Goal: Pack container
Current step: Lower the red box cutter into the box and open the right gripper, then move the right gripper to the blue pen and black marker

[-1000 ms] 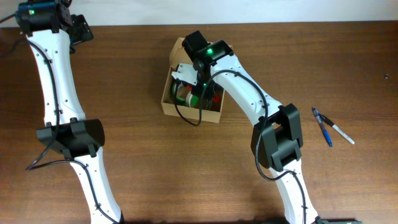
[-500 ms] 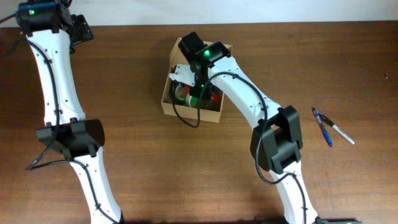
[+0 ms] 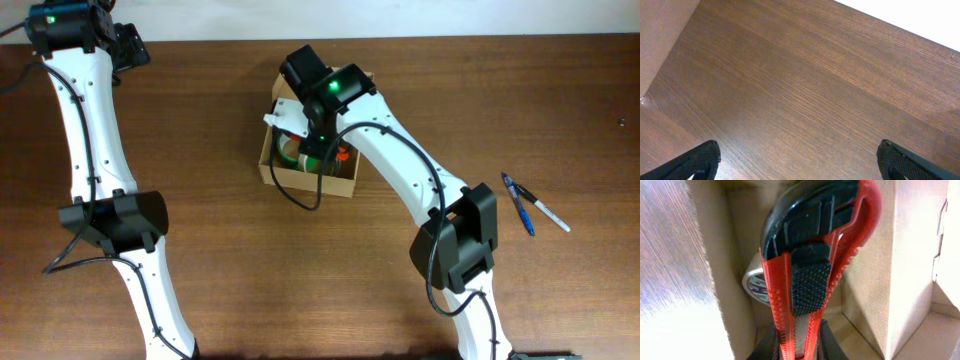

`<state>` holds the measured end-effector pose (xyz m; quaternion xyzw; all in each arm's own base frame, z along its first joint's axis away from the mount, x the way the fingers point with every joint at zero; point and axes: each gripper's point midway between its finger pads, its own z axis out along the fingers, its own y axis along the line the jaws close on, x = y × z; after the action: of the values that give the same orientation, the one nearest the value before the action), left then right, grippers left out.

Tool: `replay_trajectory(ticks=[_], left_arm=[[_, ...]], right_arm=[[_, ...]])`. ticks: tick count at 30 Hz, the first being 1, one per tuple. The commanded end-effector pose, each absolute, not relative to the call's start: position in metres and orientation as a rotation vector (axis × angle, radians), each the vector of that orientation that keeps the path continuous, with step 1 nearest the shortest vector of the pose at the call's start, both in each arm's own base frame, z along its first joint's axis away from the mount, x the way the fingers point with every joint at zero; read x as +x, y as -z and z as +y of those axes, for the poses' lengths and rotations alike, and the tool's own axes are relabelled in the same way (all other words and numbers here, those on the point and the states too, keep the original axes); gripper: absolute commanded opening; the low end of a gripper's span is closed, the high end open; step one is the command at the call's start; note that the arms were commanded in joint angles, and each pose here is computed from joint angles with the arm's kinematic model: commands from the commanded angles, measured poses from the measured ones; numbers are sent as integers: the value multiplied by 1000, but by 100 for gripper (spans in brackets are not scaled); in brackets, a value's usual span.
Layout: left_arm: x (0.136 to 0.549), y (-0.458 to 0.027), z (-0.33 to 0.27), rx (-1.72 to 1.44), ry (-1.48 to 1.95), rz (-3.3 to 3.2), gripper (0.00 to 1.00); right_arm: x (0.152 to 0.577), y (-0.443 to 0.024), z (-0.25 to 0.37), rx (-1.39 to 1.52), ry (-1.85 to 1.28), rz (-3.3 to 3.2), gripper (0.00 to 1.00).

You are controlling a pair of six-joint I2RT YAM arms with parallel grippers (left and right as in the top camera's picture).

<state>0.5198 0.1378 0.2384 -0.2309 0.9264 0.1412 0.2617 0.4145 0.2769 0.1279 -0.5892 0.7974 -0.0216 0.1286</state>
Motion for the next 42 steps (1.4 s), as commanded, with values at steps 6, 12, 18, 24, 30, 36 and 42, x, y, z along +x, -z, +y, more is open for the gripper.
replay_trajectory(ticks=[6, 12, 18, 24, 30, 36, 42], left_arm=[[521, -232, 142, -646, -376, 2514, 100], [521, -232, 142, -646, -376, 2514, 100], [521, -232, 142, -646, -376, 2514, 100], [521, -232, 142, -646, -376, 2514, 100], [521, -232, 142, -646, -376, 2514, 100], [521, -232, 142, -646, -376, 2514, 100], [521, -232, 142, -646, -376, 2514, 100]], right_arm=[[402, -138, 293, -1713, -40, 2289, 14], [403, -137, 291, -1713, -36, 2292, 14], [422, -145, 268, -1639, 185, 2313, 19], [446, -227, 231, -1223, 225, 2303, 42], [457, -309, 105, -735, 250, 2327, 53], [437, -279, -34, -396, 305, 2485, 61], [391, -173, -109, -249, 155, 2777, 59]])
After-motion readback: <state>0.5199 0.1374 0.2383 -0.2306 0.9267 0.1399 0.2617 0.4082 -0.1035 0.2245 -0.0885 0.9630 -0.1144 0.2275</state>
